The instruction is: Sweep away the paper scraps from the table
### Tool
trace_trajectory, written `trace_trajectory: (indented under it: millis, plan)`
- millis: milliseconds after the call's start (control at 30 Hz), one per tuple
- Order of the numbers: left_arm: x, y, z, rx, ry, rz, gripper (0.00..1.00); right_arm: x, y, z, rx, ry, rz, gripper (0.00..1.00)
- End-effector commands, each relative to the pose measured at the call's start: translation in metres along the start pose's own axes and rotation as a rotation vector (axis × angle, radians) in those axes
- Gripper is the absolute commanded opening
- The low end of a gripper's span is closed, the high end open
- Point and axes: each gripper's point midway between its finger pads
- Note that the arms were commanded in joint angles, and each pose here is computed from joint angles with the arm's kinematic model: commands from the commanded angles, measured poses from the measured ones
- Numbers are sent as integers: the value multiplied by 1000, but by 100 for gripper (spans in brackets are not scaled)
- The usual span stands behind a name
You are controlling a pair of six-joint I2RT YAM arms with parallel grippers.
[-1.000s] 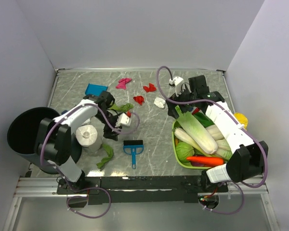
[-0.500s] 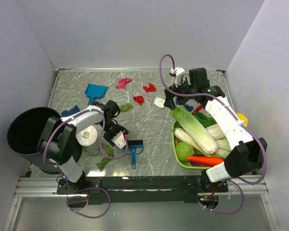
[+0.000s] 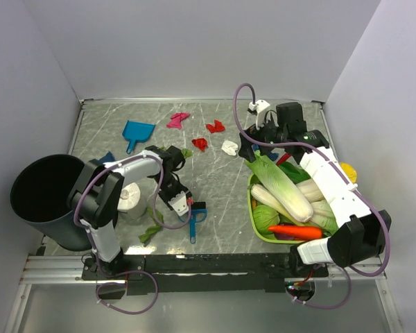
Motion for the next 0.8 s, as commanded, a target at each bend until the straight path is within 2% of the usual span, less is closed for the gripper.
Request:
trace_trajectory:
  millis: [0,200,400,500,633,767]
  plan:
    - [-12,-1,18,38,-591,-56,46,-12,12,4,1,28,-70,100]
    - [-4,-9,18,84,-580,-66,41,-13,11,5,0,-1,-73,100]
    - [2,-15,26,55,-545,-69,36,-17,10,4,8,9,-74,100]
    - [0,-19,20,69,-542,-82,29,-17,9,1,18,10,-68,100]
    - [-5,-15,19,52,-511,-81,1,-14,6,-2,22,9,-50,100]
    - [-1,3,21,20,-322,-52,1,-15,4,-3,25,22,-43,100]
Point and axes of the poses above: each gripper's point midway between its finger pads, its own y axis back along the fingers, its own z axis along the line the jaws close on, x = y × z, and after that the axes turned 15 degrees about -y, right-handed
